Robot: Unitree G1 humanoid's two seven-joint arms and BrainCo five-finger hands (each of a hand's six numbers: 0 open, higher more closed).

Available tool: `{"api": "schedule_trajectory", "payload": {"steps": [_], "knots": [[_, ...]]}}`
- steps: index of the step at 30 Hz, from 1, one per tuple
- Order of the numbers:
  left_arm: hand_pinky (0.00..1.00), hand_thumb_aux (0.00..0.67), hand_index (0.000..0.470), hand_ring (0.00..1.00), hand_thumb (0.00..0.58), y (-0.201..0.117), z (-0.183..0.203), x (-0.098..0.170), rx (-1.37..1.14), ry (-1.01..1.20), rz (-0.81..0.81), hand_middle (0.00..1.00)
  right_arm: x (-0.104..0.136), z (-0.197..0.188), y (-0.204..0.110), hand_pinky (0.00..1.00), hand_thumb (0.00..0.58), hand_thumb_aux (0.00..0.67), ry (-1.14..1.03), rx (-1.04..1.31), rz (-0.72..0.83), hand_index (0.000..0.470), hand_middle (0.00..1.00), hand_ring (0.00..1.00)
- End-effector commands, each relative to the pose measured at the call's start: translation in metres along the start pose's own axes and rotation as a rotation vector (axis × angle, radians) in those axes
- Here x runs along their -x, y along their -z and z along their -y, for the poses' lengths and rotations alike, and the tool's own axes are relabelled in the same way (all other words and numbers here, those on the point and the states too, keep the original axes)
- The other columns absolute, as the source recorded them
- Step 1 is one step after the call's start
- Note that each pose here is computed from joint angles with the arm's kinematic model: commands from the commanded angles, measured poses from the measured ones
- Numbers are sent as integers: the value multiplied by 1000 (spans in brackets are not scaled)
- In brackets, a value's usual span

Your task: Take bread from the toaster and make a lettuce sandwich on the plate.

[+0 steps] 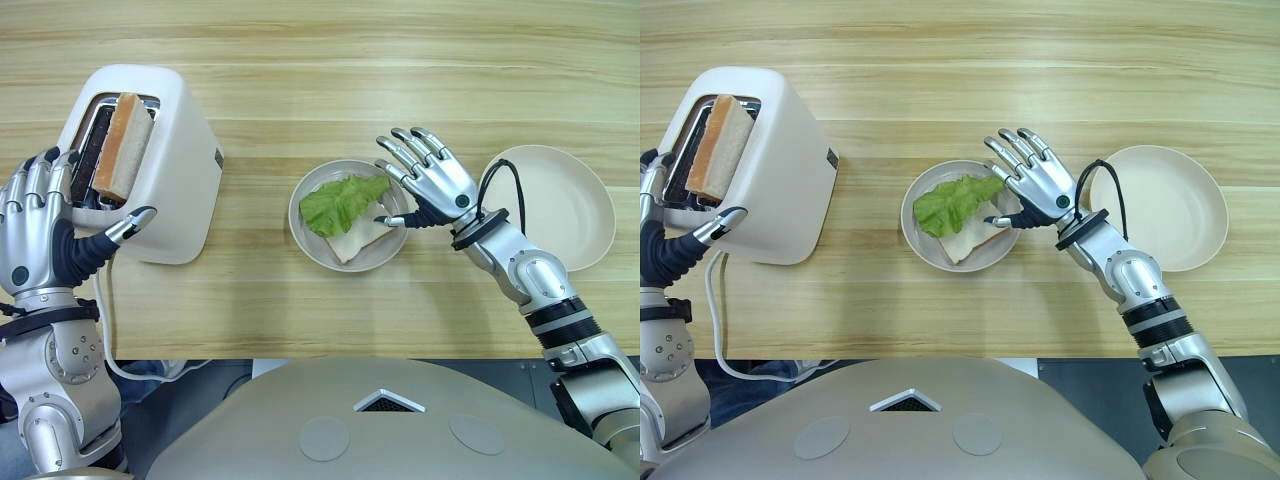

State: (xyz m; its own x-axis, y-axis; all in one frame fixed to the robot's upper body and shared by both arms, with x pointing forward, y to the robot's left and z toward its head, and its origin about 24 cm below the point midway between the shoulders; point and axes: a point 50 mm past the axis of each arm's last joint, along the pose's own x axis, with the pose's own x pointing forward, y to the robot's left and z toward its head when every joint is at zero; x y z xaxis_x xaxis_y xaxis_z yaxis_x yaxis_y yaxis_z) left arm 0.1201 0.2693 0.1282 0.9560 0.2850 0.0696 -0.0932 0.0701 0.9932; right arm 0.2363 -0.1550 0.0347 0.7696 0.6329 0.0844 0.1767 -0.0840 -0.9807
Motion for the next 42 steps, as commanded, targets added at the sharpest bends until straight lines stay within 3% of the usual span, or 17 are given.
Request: {"api": "schedule_trajectory", "payload": {"steps": [1,3,4,12,15,16,17,18,19,37,42], "knots": [[0,0,0,0,0,-3,7,0,17,13,7,0,-9,-4,-4,0,352,250,8,15,22,175,0,0],[0,0,0,0,0,-6,10,1,29,17,13,0,-12,-6,-7,0,445,347,15,9,30,243,0,0],[0,0,0,0,0,-6,11,1,32,17,15,0,-13,-7,-8,0,458,363,17,7,32,254,0,0],[0,0,0,0,0,-11,16,1,49,23,26,0,-15,-15,-13,0,432,331,4,-14,54,232,0,0],[0,0,0,0,0,-12,17,0,51,22,31,0,-13,-17,-15,0,268,179,-8,-32,64,125,0,0],[0,0,0,0,0,-12,17,0,51,21,33,0,-13,-17,-15,0,410,307,-9,-34,64,216,0,0],[0,0,0,0,0,-12,17,0,51,20,33,0,-12,-17,-15,0,443,344,-8,-36,63,241,0,0],[0,0,0,0,0,-12,17,0,51,20,33,0,-12,-16,-14,0,517,449,-3,-38,62,315,0,0],[0,0,0,0,0,-12,18,0,51,21,33,0,-12,-16,-14,0,580,670,2,-40,61,470,0,0],[0,0,0,0,0,-11,22,-3,55,17,33,0,-5,5,-12,0,580,670,89,-81,40,470,0,0],[0,0,0,0,0,-12,23,-3,59,19,37,0,3,-5,-13,0,580,670,24,-90,47,470,0,0]]}}
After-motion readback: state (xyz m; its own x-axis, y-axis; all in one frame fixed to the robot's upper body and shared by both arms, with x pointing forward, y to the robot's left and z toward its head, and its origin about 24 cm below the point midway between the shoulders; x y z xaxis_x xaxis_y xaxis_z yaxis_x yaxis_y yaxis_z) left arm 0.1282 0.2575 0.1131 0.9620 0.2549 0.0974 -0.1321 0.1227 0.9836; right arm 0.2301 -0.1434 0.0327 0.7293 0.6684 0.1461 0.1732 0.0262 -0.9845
